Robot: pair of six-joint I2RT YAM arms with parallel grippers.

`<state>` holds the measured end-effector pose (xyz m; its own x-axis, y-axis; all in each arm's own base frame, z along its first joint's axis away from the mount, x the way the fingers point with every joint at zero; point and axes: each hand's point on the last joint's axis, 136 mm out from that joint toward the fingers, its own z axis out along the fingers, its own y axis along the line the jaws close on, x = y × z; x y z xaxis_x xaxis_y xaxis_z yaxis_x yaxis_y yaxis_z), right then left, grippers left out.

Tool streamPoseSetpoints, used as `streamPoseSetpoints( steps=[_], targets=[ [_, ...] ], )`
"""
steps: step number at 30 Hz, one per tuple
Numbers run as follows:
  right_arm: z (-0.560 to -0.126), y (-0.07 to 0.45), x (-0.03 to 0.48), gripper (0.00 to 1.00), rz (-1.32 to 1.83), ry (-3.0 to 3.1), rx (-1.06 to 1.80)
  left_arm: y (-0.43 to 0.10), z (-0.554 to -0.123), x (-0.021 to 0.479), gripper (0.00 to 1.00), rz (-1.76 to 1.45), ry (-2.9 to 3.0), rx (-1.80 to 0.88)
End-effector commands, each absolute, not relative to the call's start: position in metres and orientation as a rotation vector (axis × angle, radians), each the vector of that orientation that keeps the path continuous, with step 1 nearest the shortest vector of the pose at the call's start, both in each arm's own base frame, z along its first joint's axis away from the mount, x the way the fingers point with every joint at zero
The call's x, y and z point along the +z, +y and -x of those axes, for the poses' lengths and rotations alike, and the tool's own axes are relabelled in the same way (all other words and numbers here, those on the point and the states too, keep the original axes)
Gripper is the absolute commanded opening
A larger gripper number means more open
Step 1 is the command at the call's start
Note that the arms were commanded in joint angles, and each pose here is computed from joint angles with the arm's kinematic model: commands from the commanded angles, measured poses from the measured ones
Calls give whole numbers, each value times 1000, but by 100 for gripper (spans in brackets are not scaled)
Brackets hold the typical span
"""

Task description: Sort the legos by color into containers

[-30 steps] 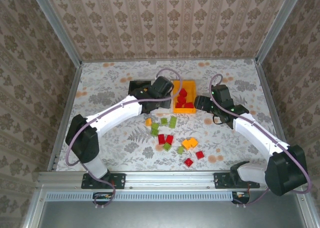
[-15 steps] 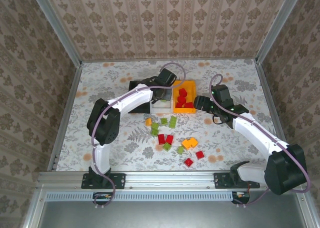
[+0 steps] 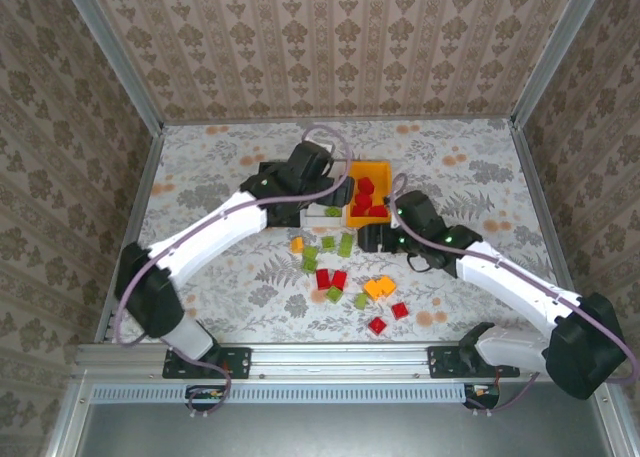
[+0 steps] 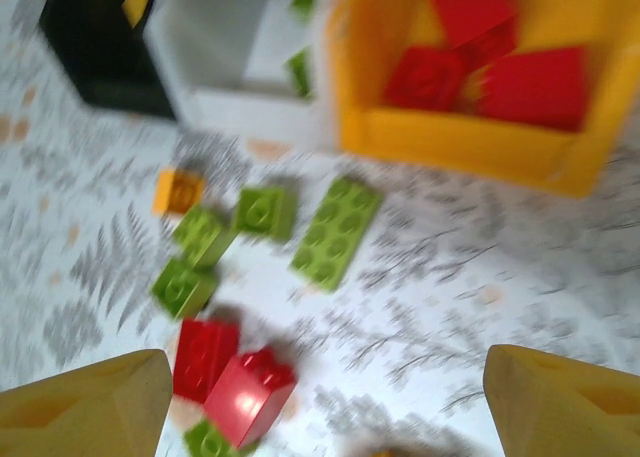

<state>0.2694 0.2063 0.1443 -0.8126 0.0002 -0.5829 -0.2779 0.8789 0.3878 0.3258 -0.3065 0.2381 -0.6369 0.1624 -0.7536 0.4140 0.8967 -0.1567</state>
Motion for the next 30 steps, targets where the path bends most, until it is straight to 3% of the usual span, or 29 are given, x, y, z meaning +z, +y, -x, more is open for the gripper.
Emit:
streamPoseSetpoints(
  steps=[1, 12, 19, 30],
  targets=[
    [-234, 223, 124, 83, 409, 2536, 615, -286, -305, 234, 100, -355, 2253, -410],
    [-210, 284, 80, 83, 672, 2594, 520, -209, -250, 192, 100, -186, 2299, -391],
    [-180, 300, 58, 74, 879, 2662, 451, -178, -232, 173, 100, -114, 2332, -350],
    [-181, 304, 31, 65, 908, 2711, 278, -155, -229, 172, 100, -42, 2319, -340]
  ],
)
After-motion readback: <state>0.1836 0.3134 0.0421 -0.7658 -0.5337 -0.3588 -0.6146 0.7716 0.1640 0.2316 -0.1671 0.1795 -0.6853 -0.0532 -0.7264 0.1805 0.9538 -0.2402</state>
